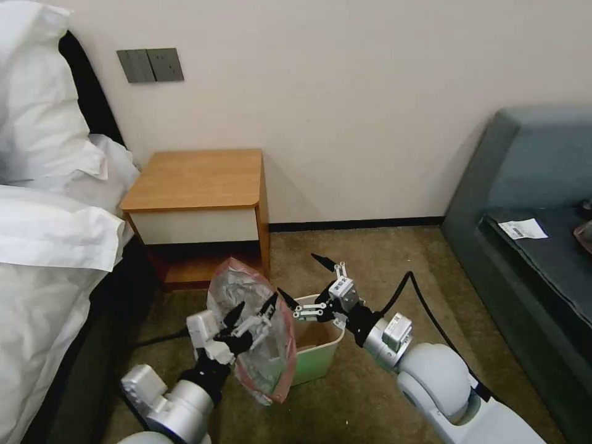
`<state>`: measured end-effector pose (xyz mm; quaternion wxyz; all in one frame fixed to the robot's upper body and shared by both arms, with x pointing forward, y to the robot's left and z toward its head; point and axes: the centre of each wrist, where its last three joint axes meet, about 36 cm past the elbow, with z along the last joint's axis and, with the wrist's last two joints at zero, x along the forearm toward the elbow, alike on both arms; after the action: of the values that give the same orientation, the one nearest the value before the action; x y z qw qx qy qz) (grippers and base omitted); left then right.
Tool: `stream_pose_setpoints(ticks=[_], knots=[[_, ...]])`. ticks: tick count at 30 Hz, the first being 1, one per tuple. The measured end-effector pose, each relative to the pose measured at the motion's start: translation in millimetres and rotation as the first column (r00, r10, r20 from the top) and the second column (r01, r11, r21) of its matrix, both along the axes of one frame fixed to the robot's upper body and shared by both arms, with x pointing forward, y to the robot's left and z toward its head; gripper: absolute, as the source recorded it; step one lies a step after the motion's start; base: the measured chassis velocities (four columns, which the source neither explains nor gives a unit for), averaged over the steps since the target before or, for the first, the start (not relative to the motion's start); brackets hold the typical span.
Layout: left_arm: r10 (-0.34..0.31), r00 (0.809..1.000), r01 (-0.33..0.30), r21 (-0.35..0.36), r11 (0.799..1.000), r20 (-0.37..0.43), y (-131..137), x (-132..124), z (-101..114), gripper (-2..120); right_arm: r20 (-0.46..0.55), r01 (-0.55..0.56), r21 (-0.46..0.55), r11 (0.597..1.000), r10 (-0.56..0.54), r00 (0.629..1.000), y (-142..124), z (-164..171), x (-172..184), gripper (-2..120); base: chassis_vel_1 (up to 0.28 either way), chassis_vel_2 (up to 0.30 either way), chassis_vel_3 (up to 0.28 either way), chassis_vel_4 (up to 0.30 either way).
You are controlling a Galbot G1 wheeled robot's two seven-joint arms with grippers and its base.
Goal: Pick up the garbage bag from the table and place it over the trash can.
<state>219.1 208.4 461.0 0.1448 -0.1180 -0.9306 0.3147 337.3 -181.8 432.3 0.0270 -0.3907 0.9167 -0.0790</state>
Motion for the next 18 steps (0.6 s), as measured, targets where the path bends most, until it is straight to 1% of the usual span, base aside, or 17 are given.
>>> stream_pose_setpoints(ticks=[2, 5, 6, 7, 8, 9, 12, 13, 16, 18], knots=[[0.007, 1.000, -0.007, 0.004, 1.000, 0.002, 0, 0, -1, 93, 0.000, 0.000, 0.000, 1.000, 0.000, 1.000, 0, 0, 0, 100, 0.000, 0.000, 0.000, 0.000], [0.069, 0.997, -0.069, 0.038, 0.997, 0.021, 5, 4, -7, 93, -0.001, -0.003, 0.003, 1.000, 0.003, 1.000, 1, -4, -1, 100, 0.000, 0.000, 0.000, 0.000], [0.069, 0.997, -0.069, 0.038, 0.997, 0.021, 5, 4, -7, 93, -0.001, -0.003, 0.003, 1.000, 0.003, 1.000, 1, -4, -1, 100, 0.000, 0.000, 0.000, 0.000], [0.110, 0.994, -0.111, 0.060, 0.992, 0.025, 9, 7, -13, 93, -0.001, -0.008, 0.005, 1.000, 0.008, 1.000, 1, -7, -2, 100, 0.000, 0.000, 0.000, 0.000], [0.132, 0.991, -0.133, 0.072, 0.989, 0.019, 11, 9, -17, 93, 0.001, -0.010, 0.007, 1.000, 0.010, 1.000, 1, -8, -3, 100, 0.000, 0.000, 0.000, 0.000], [0.132, 0.991, -0.133, 0.072, 0.989, 0.019, 11, 9, -17, 93, 0.001, -0.010, 0.007, 1.000, 0.010, 1.000, 1, -8, -3, 100, 0.000, 0.000, 0.000, 0.000], [0.180, 0.984, -0.178, 0.092, 0.980, -0.008, 17, 14, -30, 94, 0.005, -0.012, 0.013, 1.000, 0.012, 1.000, 0, -9, -4, 100, 0.000, 0.000, 0.000, 0.000], [0.180, 0.984, -0.178, 0.092, 0.980, -0.008, 17, 14, -30, 94, 0.005, -0.012, 0.013, 1.000, 0.012, 1.000, 0, -9, -4, 100, 0.000, 0.000, 0.000, 0.000], [0.201, 0.978, -0.193, 0.115, 0.974, -0.064, 21, 18, -45, 95, 0.006, -0.003, 0.023, 1.000, 0.003, 1.000, -3, -12, -8, 100, 0.000, 0.000, 0.000, 0.000], [0.203, 0.976, -0.192, 0.123, 0.974, -0.075, 22, 19, -49, 95, 0.005, -0.002, 0.026, 1.000, 0.002, 1.000, -4, -13, -9, 100, 0.000, 0.000, 0.000, 0.000]])
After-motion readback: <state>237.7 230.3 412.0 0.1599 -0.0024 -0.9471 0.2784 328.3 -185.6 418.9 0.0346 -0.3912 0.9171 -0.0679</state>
